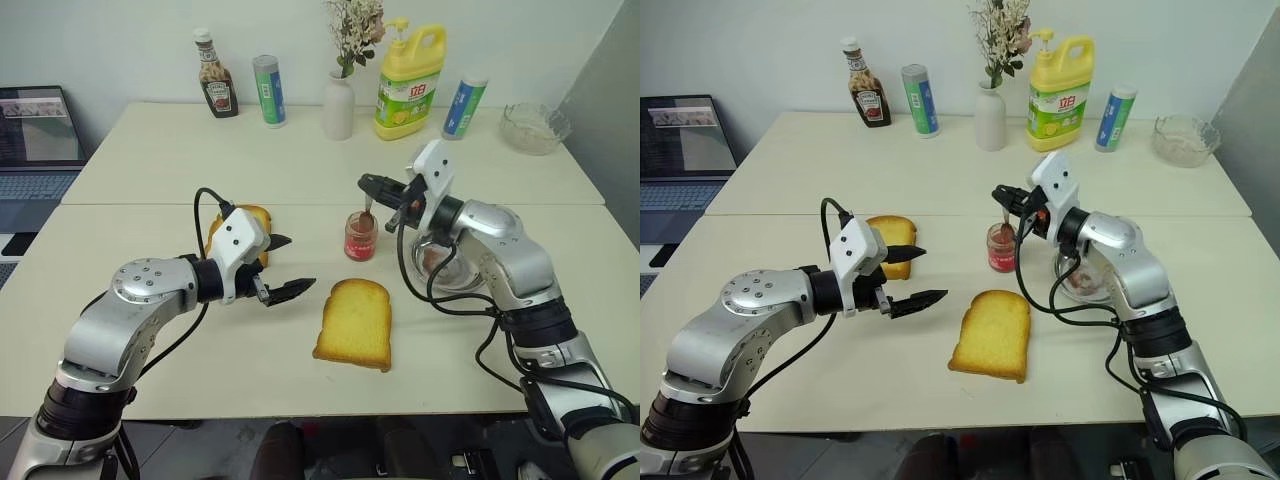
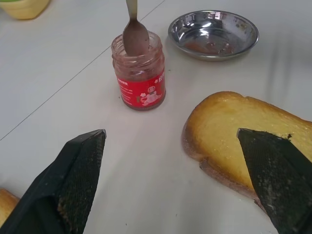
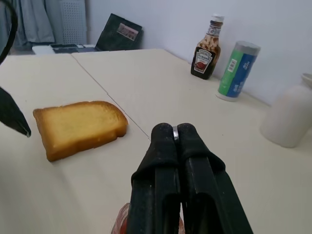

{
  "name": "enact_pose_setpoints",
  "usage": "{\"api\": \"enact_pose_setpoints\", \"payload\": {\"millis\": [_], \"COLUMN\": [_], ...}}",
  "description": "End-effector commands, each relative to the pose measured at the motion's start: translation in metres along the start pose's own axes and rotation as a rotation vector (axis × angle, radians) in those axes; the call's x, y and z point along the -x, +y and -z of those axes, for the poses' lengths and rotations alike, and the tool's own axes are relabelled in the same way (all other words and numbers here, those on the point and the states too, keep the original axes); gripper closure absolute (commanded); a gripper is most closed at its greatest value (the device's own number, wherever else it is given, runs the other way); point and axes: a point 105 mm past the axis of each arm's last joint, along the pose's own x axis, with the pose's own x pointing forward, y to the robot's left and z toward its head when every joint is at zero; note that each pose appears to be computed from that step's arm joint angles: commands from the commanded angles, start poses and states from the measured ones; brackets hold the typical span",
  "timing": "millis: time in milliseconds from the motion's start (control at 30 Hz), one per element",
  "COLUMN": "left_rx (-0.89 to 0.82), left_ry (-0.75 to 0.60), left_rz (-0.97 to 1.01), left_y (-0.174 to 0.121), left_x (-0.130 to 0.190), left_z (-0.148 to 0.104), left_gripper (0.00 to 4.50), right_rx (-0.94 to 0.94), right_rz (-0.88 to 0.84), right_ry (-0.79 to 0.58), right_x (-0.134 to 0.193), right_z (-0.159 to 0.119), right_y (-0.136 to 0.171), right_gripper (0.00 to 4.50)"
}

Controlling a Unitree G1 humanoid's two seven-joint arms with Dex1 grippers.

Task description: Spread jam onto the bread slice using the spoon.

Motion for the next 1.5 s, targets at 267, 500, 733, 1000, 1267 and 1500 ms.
{"api": "enact_pose_setpoints", "payload": {"millis": [267, 500, 733, 1000, 1267, 1500], "left_rx": [-0.047, -0.057, -0.061, -0.062, -0.064, -0.064], "left_ry": [-0.018, -0.020, -0.019, -0.020, -0.018, -0.018], "left_rz": [0.018, 0.023, 0.020, 0.021, 0.017, 0.019], "left_y": [-0.003, -0.003, -0.004, -0.005, -0.004, -0.004], "left_x": [0.002, 0.001, 0.000, -0.001, -0.002, -0.002], "left_z": [-0.010, -0.011, -0.010, -0.010, -0.008, -0.008], "left_gripper": [0.00, 0.00, 0.00, 0.00, 0.00, 0.00], "right_rx": [0.257, 0.204, 0.080, -0.169, -0.308, -0.436], "right_rz": [-0.040, -0.063, -0.024, 0.060, 0.119, 0.168], "right_ry": [0.018, 0.079, 0.109, 0.125, 0.127, 0.136], "right_x": [-0.007, -0.008, -0.009, -0.011, -0.010, -0.007], "right_z": [0.009, 0.026, 0.031, 0.033, 0.032, 0.044], "right_y": [0.011, 0.017, 0.017, 0.013, 0.009, 0.007], "right_gripper": [4.48, 4.48, 4.48, 4.48, 4.48, 4.48]}}
